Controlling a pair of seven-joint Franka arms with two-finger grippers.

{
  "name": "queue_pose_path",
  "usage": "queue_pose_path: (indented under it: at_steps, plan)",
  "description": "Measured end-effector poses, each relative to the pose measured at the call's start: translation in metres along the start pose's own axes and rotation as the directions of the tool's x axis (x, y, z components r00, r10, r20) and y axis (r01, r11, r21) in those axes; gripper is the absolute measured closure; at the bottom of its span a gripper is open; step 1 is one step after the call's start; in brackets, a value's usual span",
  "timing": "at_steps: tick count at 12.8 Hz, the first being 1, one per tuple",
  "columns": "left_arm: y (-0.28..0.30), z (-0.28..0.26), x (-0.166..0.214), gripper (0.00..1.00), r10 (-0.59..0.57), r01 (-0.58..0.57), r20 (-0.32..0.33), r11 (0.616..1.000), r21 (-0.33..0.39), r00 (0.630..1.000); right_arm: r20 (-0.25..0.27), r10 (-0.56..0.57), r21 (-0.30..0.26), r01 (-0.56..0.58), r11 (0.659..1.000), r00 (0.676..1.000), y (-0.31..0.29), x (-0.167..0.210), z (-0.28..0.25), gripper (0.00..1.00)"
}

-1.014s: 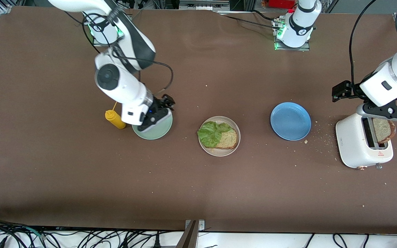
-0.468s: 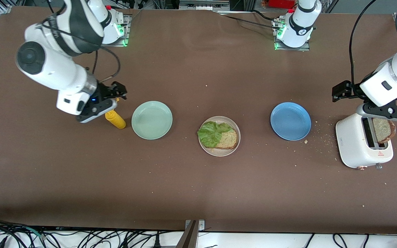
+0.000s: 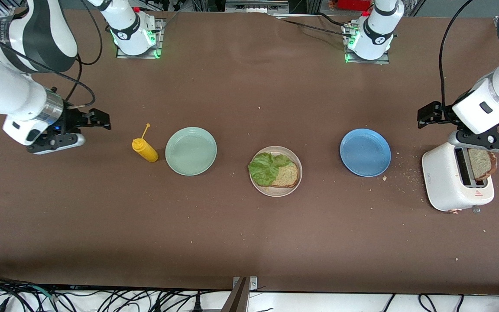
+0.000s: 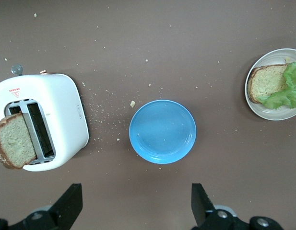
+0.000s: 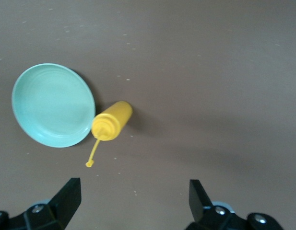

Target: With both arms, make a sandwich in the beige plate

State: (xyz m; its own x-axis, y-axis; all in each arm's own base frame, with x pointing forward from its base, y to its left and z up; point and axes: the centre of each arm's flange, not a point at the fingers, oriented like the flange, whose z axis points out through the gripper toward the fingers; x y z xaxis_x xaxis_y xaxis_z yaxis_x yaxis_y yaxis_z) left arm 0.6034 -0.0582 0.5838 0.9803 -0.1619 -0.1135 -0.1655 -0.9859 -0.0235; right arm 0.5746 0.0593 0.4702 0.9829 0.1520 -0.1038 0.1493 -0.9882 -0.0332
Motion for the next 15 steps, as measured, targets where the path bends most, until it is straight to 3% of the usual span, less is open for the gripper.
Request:
queue_pose_path:
  at_steps: [2,4,6,11,15]
  plan:
    - [0.000,0.001,-0.002,0.00,0.000,0.000,0.014,1.000,-0.001,1.000,0.004,0.060,-0.059,-0.059,0.996,0.998,0.000,-0.010,-0.014,0.00]
    - [0.000,0.002,-0.003,0.00,0.000,0.000,0.025,1.000,-0.001,1.000,0.032,0.115,-0.082,-0.112,0.990,0.993,0.001,-0.025,-0.035,0.00]
    - [-0.001,0.002,-0.003,0.00,-0.002,0.002,0.028,1.000,-0.001,1.000,0.055,0.135,-0.087,-0.130,0.988,0.989,0.003,-0.036,-0.059,0.00]
    - [-0.011,0.008,-0.002,0.00,-0.018,0.018,0.041,1.000,0.000,0.999,0.033,0.110,-0.084,-0.107,0.991,0.993,0.004,-0.040,-0.085,0.00]
    - [-0.055,0.031,0.016,0.00,-0.047,0.046,0.019,0.997,0.068,0.999,0.026,0.099,-0.077,-0.097,0.992,0.995,0.012,-0.043,-0.096,0.00]
